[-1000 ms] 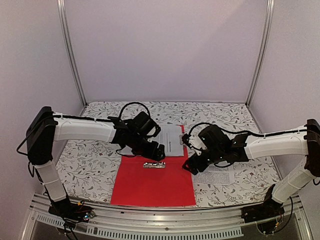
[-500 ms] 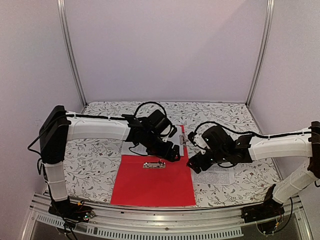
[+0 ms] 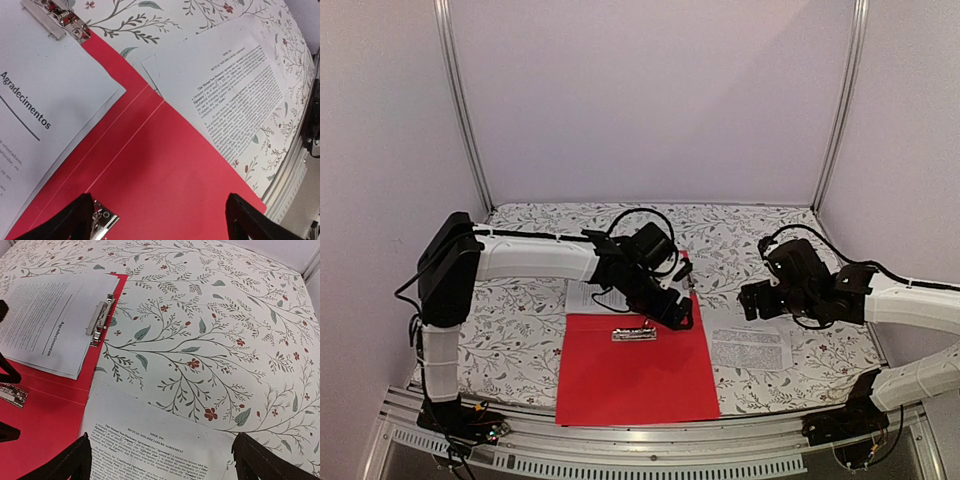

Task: Put the files into the folder
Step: Pick up the file from the center of the board.

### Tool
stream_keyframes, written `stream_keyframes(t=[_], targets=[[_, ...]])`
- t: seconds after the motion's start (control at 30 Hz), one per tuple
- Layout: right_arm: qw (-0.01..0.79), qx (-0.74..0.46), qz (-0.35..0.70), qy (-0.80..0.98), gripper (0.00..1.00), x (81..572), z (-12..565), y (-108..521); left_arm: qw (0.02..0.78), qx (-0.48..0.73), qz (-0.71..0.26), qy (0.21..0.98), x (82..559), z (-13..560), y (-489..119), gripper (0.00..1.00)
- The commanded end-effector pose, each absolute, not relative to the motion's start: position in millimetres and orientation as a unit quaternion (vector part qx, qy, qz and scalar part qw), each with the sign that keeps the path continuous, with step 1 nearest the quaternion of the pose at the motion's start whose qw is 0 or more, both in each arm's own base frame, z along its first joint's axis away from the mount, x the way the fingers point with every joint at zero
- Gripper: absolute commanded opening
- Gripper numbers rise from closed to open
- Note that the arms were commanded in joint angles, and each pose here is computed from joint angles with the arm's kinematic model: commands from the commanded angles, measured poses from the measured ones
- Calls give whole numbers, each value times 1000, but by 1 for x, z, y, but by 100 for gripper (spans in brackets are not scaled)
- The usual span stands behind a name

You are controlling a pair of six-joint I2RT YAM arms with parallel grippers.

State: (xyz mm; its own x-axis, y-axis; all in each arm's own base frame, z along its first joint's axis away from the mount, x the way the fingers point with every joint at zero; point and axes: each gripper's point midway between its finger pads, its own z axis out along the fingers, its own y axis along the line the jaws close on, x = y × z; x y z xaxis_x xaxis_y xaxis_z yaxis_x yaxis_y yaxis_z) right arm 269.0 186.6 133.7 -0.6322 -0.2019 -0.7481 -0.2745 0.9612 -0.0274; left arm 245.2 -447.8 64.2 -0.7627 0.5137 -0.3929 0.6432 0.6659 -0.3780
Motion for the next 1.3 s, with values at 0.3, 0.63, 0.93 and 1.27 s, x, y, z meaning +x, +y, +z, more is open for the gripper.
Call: stream_keyframes(t=[0.3, 0.63, 0.93, 1.27], targets=[[207, 54, -8, 977, 99, 233, 76, 119, 266, 336, -232, 873, 274, 137, -432, 98], [127, 123, 21, 984, 95, 178, 41, 103, 257, 303, -186, 899, 276, 113, -385, 99], [99, 129, 39, 986, 75, 173, 43, 105, 228, 295, -205, 905, 264, 90, -382, 99], [48, 130, 29, 990, 66, 168, 36, 109, 257, 295, -196, 899, 267, 106, -373, 99]])
